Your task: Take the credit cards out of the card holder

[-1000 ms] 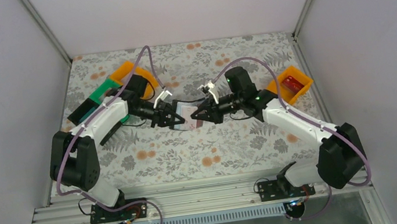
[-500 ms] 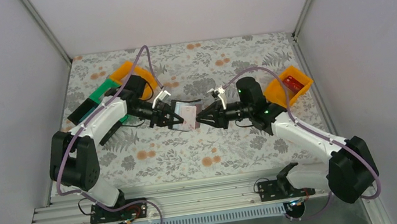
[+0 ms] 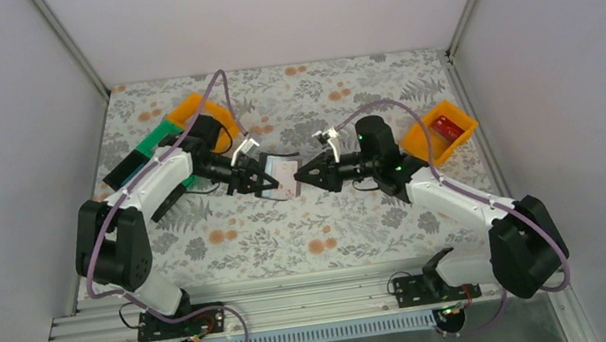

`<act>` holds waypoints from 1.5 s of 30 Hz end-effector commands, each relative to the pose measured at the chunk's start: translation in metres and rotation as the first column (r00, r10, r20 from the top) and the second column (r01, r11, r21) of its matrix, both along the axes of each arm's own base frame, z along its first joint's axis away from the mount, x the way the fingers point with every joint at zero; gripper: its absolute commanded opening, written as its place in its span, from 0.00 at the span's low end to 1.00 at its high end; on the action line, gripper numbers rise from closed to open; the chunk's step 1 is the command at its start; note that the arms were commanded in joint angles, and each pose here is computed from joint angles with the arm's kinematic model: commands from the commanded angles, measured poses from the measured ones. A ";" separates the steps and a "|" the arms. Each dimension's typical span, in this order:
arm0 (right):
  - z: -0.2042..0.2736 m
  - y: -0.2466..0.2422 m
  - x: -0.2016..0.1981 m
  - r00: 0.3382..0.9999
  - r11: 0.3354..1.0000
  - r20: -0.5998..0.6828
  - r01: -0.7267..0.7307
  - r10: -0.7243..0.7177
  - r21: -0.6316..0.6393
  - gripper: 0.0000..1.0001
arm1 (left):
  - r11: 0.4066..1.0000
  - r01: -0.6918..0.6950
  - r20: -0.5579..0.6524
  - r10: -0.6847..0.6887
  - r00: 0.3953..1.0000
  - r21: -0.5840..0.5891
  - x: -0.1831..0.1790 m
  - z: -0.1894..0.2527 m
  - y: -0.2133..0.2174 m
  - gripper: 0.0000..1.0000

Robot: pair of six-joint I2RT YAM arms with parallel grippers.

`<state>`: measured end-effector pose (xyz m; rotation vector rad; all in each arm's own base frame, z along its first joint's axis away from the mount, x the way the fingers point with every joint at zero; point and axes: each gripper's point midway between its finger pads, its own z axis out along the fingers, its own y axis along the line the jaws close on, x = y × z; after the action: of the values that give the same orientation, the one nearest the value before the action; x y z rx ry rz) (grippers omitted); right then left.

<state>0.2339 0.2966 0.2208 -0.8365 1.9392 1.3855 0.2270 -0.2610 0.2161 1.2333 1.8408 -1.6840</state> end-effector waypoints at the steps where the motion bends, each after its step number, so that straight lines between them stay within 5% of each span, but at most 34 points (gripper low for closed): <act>1: -0.001 -0.001 -0.002 1.000 1.000 0.030 -0.001 0.002 -0.016 0.15 | 0.991 0.050 0.087 -0.039 0.995 -0.126 -0.006 0.033 -0.004 0.02; 19: -0.026 0.002 -0.014 1.000 0.997 -0.023 -0.018 0.016 -0.078 0.29 | 0.990 0.052 0.094 -0.040 0.995 -0.132 -0.006 0.035 -0.003 0.02; 23: -0.024 0.007 -0.018 0.999 0.997 -0.014 -0.033 0.032 -0.074 0.22 | 0.990 0.053 0.098 -0.040 0.994 -0.133 -0.007 0.036 -0.003 0.02; 45: -0.025 -0.006 -0.014 0.999 0.994 0.015 0.042 -0.041 -0.098 0.27 | 0.989 0.048 0.111 -0.032 0.993 -0.140 -0.007 0.038 0.001 0.03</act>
<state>0.2194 0.2988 0.2059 -0.8757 1.9816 1.3145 0.2254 -0.2588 0.2193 1.2551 1.8072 -1.6731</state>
